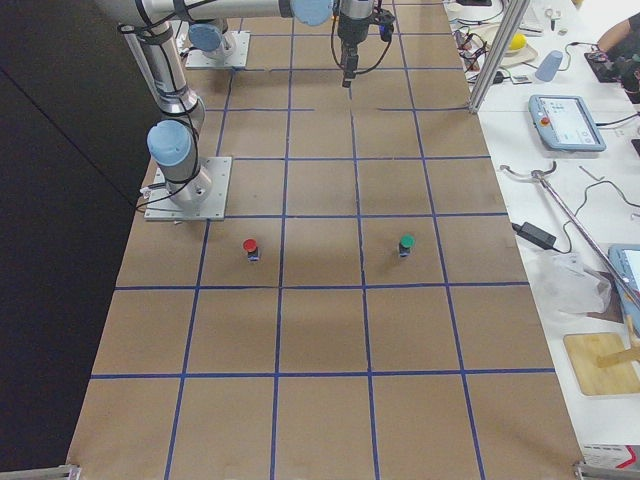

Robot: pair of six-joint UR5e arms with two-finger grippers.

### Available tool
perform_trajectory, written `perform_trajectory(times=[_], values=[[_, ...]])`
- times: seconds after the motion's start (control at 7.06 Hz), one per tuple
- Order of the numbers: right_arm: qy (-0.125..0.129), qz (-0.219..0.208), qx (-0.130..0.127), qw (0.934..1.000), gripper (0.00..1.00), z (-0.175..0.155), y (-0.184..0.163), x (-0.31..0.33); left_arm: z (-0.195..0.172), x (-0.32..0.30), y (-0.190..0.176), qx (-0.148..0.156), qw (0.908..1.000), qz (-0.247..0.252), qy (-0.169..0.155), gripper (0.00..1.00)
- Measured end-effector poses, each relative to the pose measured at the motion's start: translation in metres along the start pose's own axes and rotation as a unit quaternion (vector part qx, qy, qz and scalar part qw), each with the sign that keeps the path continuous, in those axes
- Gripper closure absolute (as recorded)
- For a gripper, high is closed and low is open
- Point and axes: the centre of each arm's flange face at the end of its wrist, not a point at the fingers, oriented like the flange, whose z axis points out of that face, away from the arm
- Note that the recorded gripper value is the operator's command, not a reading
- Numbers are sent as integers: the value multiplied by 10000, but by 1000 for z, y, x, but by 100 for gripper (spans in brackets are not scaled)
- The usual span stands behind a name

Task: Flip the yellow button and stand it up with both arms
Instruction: 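Move the left gripper down toward the yellow button lying on its side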

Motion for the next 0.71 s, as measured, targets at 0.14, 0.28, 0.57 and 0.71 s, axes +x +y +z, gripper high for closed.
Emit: perform_trajectory(times=[0.14,0.28,0.57,0.71], values=[[0,0,1,10000,0,0,0,0,0,-1,0,-4,10000,10,-6,0],[0,0,5,10000,0,0,0,0,2,-5,0,-20,10000,39,-28,0],[0,0,5,10000,0,-1,1,0,10,-25,-7,-133,9999,13,-57,0],[0,0,3,10000,0,-1,1,0,15,-37,-11,-190,9998,-8,-49,0]])
